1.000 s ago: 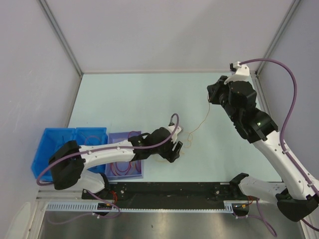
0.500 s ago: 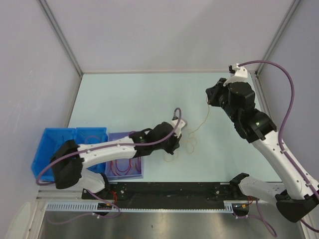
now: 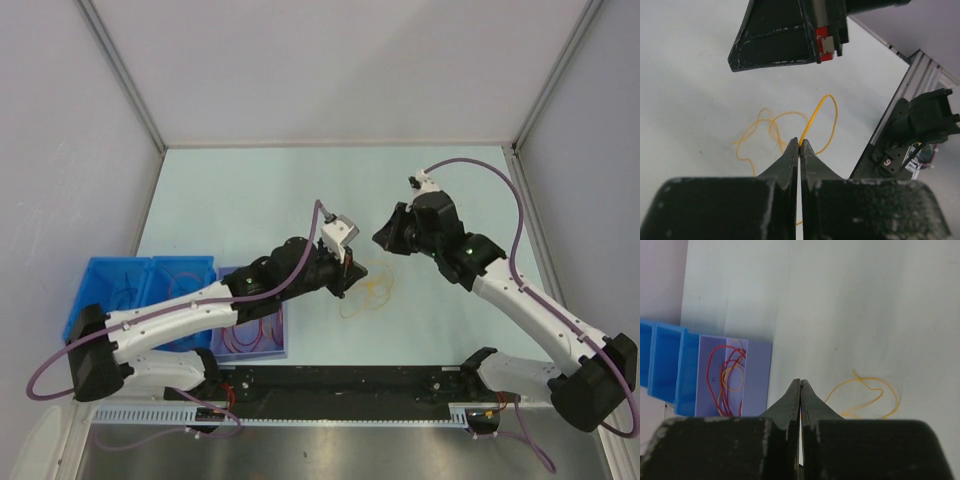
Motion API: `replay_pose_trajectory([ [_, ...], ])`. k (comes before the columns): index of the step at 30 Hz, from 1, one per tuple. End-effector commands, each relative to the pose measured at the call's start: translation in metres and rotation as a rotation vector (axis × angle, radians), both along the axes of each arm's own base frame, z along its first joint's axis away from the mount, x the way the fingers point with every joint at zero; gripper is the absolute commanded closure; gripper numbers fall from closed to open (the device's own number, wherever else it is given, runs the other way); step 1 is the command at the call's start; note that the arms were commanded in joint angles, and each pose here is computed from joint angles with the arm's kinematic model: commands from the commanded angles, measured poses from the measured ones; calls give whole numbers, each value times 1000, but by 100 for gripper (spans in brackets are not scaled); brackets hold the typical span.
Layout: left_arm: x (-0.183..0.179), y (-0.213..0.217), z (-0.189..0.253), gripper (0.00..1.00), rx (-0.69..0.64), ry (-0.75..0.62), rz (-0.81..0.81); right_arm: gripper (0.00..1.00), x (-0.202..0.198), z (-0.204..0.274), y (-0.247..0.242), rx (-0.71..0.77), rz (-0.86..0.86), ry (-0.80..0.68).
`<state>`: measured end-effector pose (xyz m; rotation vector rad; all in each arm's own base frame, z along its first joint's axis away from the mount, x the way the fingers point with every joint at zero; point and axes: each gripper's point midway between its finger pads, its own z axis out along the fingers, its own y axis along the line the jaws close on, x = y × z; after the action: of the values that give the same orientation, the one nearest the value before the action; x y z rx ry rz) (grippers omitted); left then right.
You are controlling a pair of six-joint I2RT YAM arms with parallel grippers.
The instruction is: Untangle the cables
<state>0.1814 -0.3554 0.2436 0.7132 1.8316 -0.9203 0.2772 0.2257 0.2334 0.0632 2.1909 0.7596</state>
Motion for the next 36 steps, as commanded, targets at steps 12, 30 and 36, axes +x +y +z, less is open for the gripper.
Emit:
replay_pose_trajectory([
  [12,7,10,3,100,17,1,72,100,-17,84,47,265,199,-206],
  [30,62,-38,-100,77,255,90,167,86,-12,-13,-7,-22,-18,68],
  [36,81,-35,-111,21,294,97,237,85,-14,-21,-16,-41,-27,76],
])
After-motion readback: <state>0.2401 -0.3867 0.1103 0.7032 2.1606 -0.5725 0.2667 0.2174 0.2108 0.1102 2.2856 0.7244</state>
